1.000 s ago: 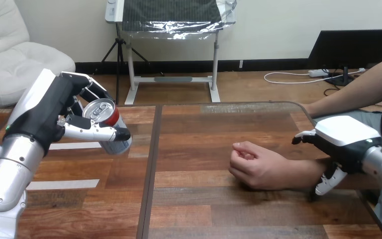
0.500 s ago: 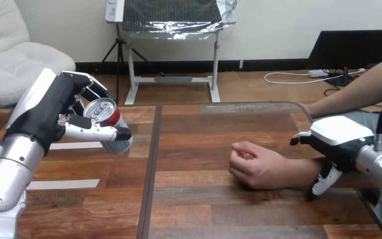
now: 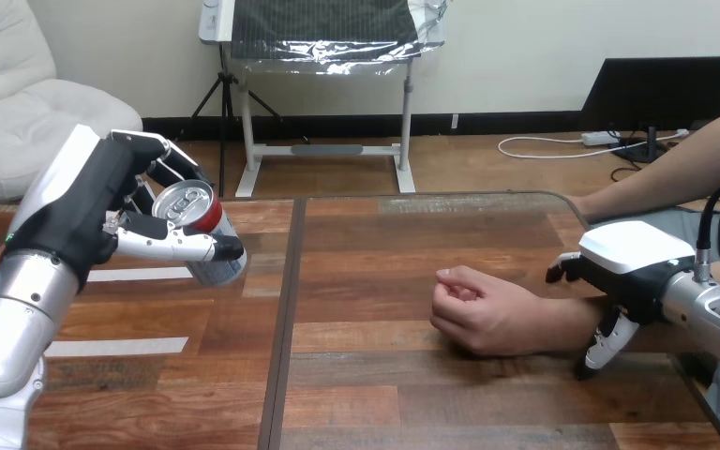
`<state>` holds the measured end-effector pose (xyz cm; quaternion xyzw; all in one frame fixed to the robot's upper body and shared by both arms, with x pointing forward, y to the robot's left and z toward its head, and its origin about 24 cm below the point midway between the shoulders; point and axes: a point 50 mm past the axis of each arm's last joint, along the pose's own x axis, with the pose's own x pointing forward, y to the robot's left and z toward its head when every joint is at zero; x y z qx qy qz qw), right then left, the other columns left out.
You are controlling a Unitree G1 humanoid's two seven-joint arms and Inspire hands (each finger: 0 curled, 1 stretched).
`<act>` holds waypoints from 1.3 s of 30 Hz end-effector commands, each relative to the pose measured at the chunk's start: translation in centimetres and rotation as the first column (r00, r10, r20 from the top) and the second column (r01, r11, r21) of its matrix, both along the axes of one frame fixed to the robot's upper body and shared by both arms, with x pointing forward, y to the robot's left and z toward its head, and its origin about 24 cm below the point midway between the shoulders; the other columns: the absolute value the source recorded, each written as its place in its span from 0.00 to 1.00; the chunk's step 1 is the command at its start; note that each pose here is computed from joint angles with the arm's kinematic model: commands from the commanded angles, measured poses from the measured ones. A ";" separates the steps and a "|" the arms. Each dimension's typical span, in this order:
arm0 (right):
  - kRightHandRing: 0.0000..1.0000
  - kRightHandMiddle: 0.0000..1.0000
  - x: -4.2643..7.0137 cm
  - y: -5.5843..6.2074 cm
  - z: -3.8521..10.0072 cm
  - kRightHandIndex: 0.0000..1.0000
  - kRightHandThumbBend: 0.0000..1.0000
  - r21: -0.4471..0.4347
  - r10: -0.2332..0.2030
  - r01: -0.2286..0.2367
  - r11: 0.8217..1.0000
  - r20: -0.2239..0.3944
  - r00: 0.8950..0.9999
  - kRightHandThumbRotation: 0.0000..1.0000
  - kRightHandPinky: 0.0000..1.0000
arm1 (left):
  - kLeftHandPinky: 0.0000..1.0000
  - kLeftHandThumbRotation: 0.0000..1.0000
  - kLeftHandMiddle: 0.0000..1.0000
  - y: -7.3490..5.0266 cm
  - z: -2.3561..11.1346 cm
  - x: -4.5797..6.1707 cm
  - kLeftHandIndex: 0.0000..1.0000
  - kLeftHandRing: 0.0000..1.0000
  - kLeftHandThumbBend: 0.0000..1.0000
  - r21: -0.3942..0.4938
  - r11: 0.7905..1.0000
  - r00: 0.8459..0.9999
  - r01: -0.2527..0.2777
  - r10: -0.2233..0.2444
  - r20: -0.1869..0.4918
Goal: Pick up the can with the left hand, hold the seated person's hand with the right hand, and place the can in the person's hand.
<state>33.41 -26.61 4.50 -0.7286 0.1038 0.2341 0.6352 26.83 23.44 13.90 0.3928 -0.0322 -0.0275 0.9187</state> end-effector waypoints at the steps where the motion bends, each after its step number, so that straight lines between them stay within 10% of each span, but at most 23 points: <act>1: 0.78 0.80 -2.0 1.3 -4.3 0.81 0.98 0.016 -0.005 0.008 1.000 -0.173 0.985 0.21 0.59 | 0.21 0.00 0.34 0.0 2.5 0.2 0.41 0.27 0.82 0.012 1.000 0.993 0.010 -0.012 0.116; 18: 0.53 0.58 -2.3 2.2 -5.1 0.76 0.94 0.002 -0.023 0.025 1.000 -0.267 0.963 0.19 0.38 | 0.20 0.00 0.33 0.0 2.7 0.3 0.42 0.27 0.81 0.000 1.000 0.992 0.010 -0.010 0.123; 39: 0.51 0.59 -2.5 2.7 -5.7 0.65 0.87 -0.069 -0.009 -0.018 0.997 -0.375 0.927 0.14 0.40 | 0.20 0.00 0.32 0.0 3.0 0.3 0.41 0.25 0.81 -0.010 1.000 0.991 0.015 -0.014 0.134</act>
